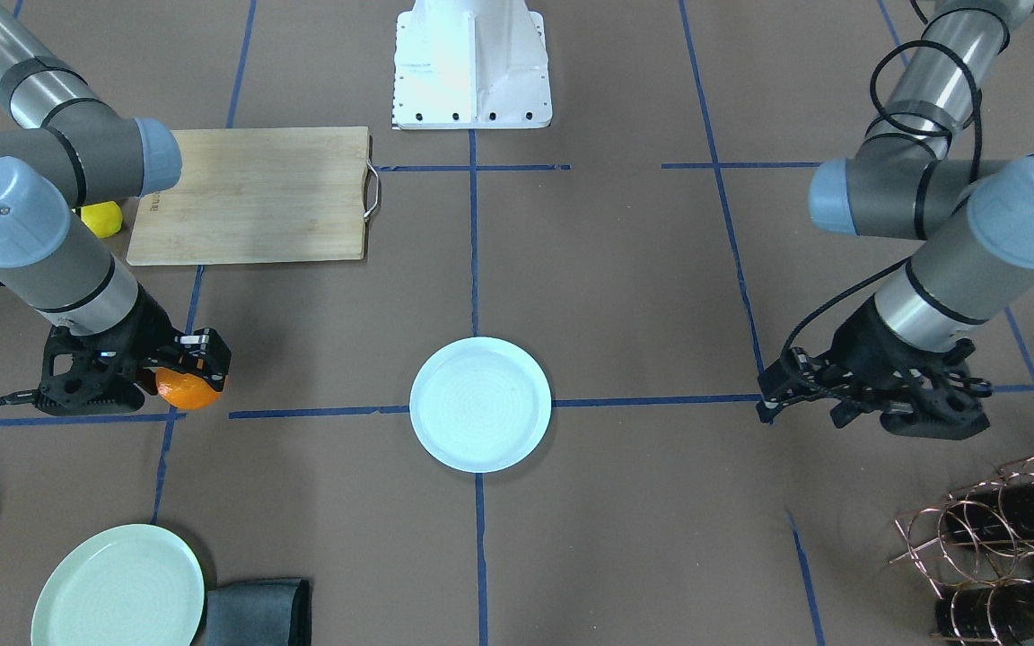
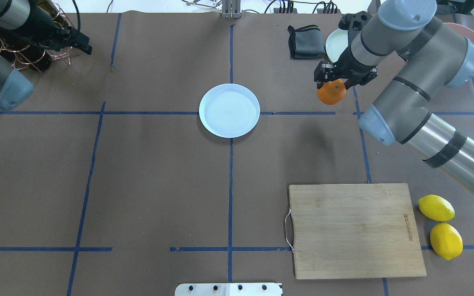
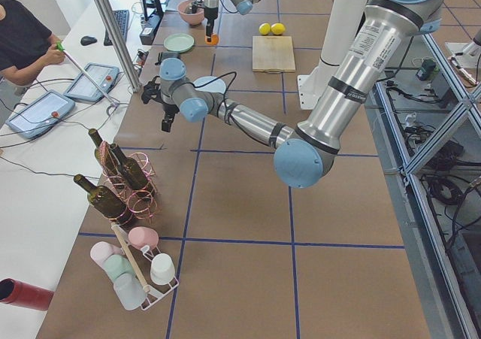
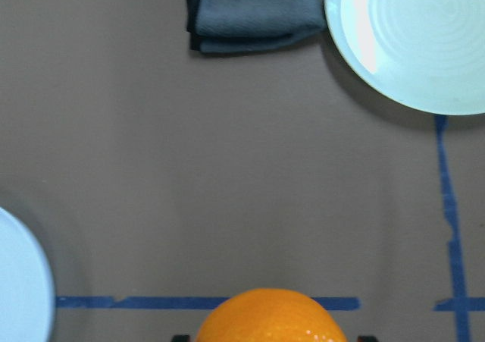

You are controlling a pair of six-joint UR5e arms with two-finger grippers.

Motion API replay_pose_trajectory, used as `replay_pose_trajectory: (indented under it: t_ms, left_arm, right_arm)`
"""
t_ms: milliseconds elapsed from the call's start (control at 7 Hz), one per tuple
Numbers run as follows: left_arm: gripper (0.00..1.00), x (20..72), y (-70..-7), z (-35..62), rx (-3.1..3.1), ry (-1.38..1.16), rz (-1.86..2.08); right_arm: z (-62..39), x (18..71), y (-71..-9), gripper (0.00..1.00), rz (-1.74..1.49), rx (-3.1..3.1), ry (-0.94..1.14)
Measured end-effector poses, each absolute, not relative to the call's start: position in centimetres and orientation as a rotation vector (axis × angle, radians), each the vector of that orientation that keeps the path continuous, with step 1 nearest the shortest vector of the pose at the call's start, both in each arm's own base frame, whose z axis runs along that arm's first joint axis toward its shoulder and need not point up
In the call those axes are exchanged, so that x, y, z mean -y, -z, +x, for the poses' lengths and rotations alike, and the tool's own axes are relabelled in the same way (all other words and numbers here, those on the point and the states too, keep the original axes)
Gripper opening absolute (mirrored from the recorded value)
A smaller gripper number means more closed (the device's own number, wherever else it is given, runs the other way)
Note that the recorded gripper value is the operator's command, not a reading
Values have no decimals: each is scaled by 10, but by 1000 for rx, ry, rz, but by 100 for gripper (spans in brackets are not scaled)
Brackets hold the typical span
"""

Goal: Pick orange to plate
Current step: 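Carry the orange with the right gripper over the light blue plate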

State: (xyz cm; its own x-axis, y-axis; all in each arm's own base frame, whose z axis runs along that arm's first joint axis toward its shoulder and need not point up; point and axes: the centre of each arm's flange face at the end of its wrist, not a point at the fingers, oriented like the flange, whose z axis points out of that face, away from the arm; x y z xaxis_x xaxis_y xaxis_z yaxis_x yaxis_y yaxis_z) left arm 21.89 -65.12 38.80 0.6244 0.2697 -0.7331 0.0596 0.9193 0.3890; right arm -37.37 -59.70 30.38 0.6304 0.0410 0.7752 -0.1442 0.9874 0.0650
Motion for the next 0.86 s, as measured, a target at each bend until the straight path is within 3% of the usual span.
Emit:
replay_pose_trajectory:
  t_ms: [714,857]
  left_arm:
    - [100,649,-429,134,-804,-164,469]
    - [100,647,-432,131,-799,-161,470]
  right_arm:
    - [-559,602,-187,0,153,827,-92]
    - [-583,593,-175,28,159,817,-79]
